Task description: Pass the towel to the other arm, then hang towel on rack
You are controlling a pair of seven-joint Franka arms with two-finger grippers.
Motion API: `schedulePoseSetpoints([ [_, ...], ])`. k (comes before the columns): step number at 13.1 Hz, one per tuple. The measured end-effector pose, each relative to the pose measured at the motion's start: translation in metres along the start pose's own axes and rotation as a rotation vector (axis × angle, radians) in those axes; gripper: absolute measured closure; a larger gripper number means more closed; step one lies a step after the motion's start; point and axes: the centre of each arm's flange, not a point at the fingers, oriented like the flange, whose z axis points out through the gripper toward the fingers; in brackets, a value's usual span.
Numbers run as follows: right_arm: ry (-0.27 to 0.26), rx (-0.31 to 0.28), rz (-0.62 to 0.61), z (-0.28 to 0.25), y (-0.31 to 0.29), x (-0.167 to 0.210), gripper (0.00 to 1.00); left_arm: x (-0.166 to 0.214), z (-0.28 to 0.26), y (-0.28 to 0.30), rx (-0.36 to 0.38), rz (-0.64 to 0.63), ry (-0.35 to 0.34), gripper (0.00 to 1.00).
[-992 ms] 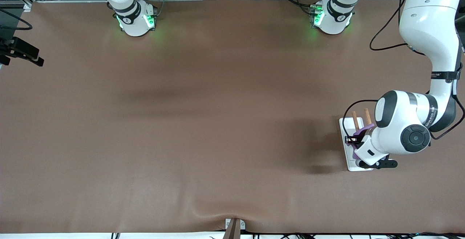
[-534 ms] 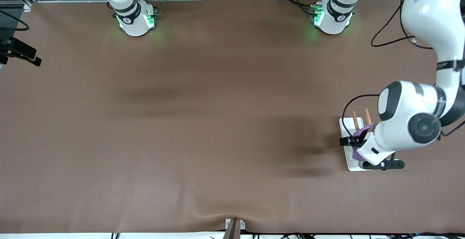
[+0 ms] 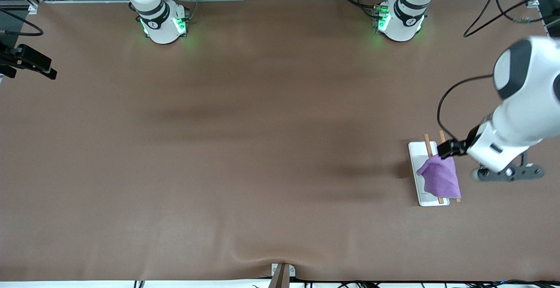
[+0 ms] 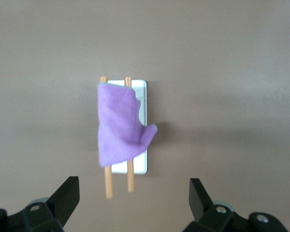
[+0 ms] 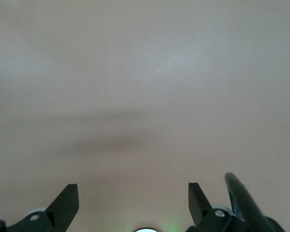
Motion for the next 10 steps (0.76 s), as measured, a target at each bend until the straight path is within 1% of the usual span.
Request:
schedulePoseSetpoints([
  [2,0.000,0.000,-0.005,0.000,-0.003,0.000,0.00,-0.019,-0.033,0.005,0.015,0.009,-0.003,0.00],
  [6,0.000,0.000,-0.008,0.000,-0.004,0.000,0.00,-0.049,-0.084,0.018,0.026,0.023,0.031,0.00],
  [10,0.000,0.000,-0.001,0.000,0.000,0.000,0.00,-0.069,-0.109,0.028,0.033,0.021,0.040,0.00],
])
